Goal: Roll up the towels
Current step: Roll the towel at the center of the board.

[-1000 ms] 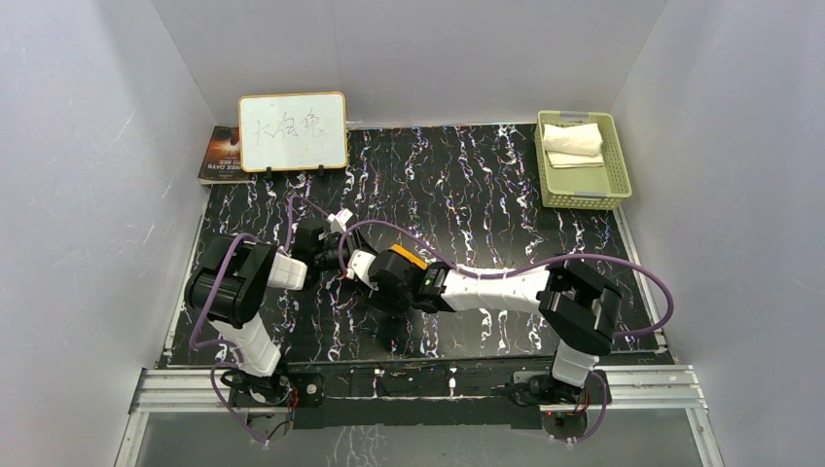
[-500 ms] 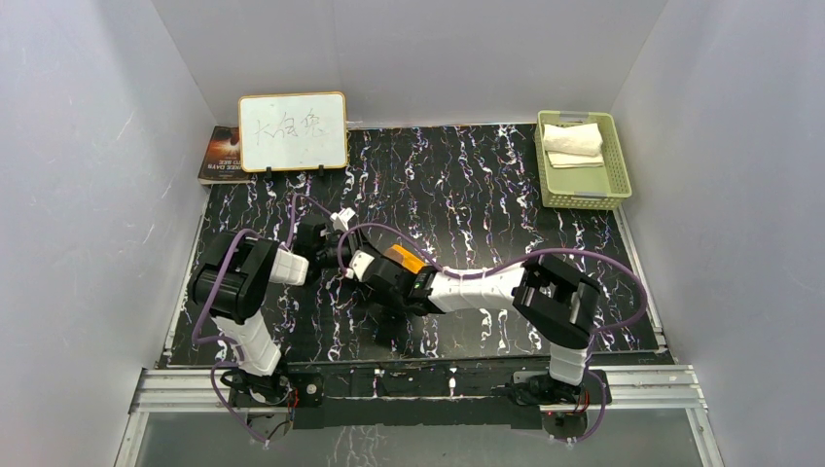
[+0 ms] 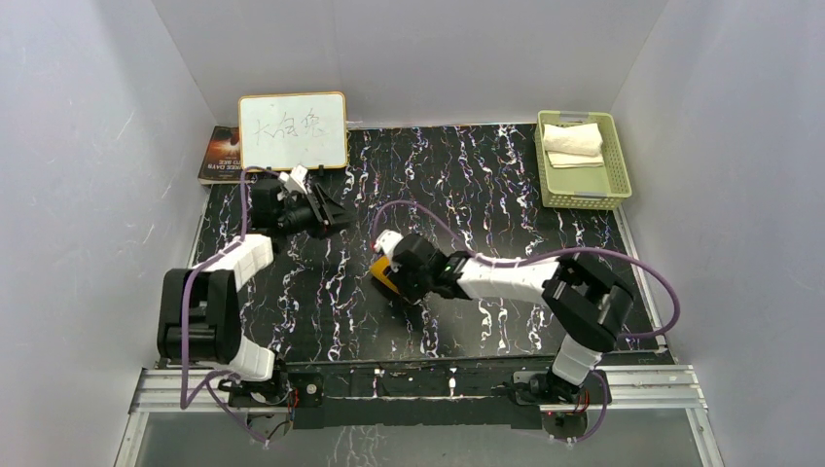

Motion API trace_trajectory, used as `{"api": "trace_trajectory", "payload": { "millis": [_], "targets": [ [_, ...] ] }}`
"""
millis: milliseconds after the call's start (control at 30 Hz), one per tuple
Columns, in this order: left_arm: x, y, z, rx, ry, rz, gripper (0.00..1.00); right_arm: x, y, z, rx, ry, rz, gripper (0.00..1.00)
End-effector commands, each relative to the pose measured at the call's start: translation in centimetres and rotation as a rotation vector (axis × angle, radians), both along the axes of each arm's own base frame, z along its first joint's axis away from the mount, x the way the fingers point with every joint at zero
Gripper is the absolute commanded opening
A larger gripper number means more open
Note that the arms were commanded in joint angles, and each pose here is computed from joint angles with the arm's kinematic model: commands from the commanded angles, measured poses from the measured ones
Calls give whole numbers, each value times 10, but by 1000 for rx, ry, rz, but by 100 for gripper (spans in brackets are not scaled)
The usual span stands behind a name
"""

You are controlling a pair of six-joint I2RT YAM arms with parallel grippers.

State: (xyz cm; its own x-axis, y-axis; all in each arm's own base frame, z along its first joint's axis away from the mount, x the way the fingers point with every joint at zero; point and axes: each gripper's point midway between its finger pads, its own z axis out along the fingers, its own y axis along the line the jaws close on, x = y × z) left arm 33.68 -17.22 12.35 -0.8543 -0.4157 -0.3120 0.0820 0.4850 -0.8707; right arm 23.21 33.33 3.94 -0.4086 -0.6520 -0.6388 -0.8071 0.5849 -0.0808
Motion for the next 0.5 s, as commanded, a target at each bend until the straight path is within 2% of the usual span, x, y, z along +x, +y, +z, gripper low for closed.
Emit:
{"api": "trace_trajectory", "payload": {
  "millis": [0, 267, 467],
  "targets": [
    [-4, 6, 33, 54, -68, -15, 48, -25, 16, 21, 285, 278, 43, 15],
    [-25, -18, 25, 30, -49, -68, 47, -16, 13, 42, 596, 598, 18, 17],
    [-35, -51, 18, 13, -42, -123, 47, 3, -10, 47, 752, 736, -66, 16]
  ]
}}
